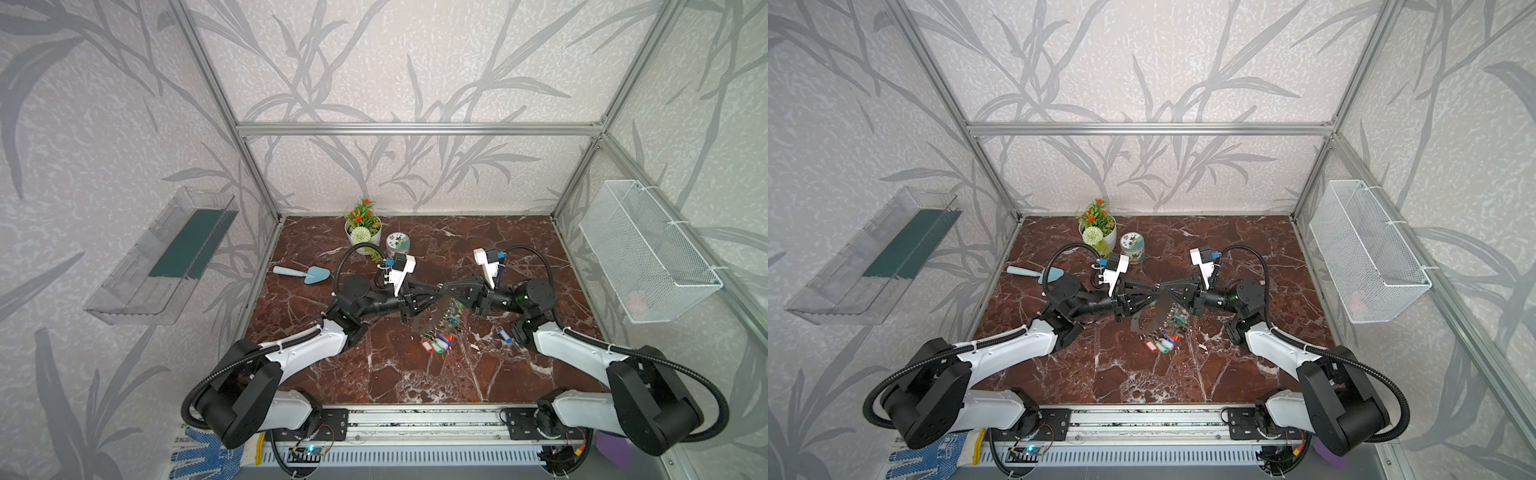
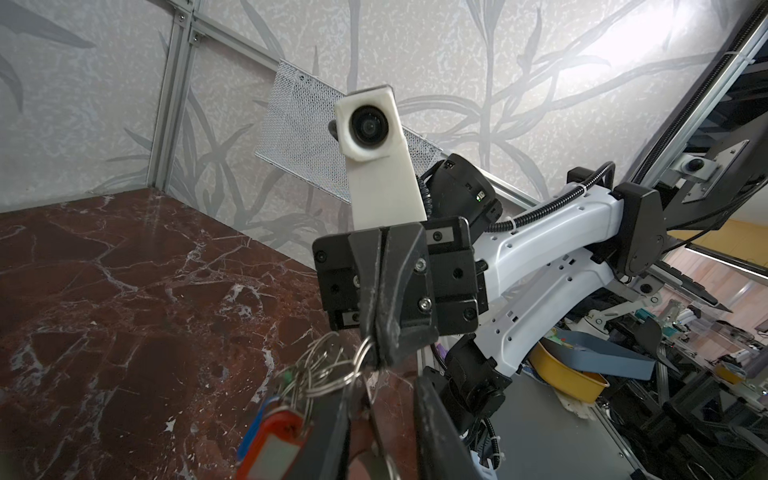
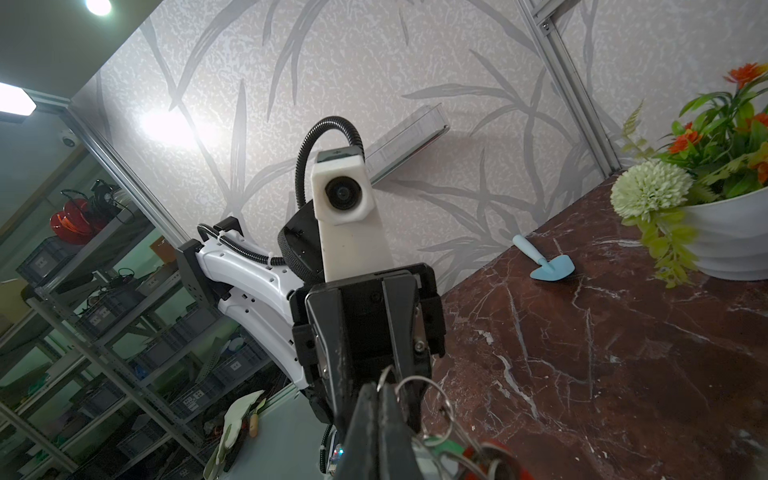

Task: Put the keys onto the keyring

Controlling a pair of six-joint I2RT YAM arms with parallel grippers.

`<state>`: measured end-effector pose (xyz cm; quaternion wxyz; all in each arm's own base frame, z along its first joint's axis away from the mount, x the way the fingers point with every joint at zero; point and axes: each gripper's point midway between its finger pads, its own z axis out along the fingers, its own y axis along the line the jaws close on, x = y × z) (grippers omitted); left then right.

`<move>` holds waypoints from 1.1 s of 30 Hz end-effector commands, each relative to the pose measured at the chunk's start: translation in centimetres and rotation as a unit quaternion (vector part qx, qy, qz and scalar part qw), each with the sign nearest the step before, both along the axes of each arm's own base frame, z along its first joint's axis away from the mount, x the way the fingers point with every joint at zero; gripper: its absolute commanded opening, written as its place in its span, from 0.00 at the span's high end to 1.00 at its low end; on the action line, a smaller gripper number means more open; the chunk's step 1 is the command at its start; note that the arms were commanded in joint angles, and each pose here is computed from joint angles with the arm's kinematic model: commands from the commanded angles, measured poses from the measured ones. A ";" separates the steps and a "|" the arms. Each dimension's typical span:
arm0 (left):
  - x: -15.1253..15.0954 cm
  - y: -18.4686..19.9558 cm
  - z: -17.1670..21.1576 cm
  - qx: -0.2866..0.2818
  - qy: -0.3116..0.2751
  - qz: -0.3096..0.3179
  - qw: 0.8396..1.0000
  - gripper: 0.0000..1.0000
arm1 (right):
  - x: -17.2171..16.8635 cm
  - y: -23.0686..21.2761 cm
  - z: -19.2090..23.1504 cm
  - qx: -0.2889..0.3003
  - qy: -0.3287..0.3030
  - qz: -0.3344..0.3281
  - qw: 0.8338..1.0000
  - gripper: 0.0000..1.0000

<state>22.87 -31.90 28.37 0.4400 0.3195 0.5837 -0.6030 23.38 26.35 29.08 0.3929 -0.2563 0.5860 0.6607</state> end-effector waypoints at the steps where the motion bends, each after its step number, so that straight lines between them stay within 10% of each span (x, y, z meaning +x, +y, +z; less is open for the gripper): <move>1: -0.6 1.0 1.7 -0.023 -0.023 0.004 0.999 0.69 | -0.2 0.0 2.5 0.024 -0.048 0.000 0.999 1.00; 11: 0.0 4.7 2.7 -0.015 -0.037 0.104 0.994 0.57 | -0.4 0.0 2.6 0.027 -0.046 0.008 0.999 1.00; 23: 4.4 6.2 0.2 0.038 -0.013 0.207 0.977 0.69 | -0.4 0.2 2.7 0.034 -0.041 0.022 0.998 1.00; 33: 0.4 2.5 -1.2 0.025 -0.019 0.031 0.999 0.78 | -0.2 0.3 2.7 0.034 -0.040 0.021 0.998 1.00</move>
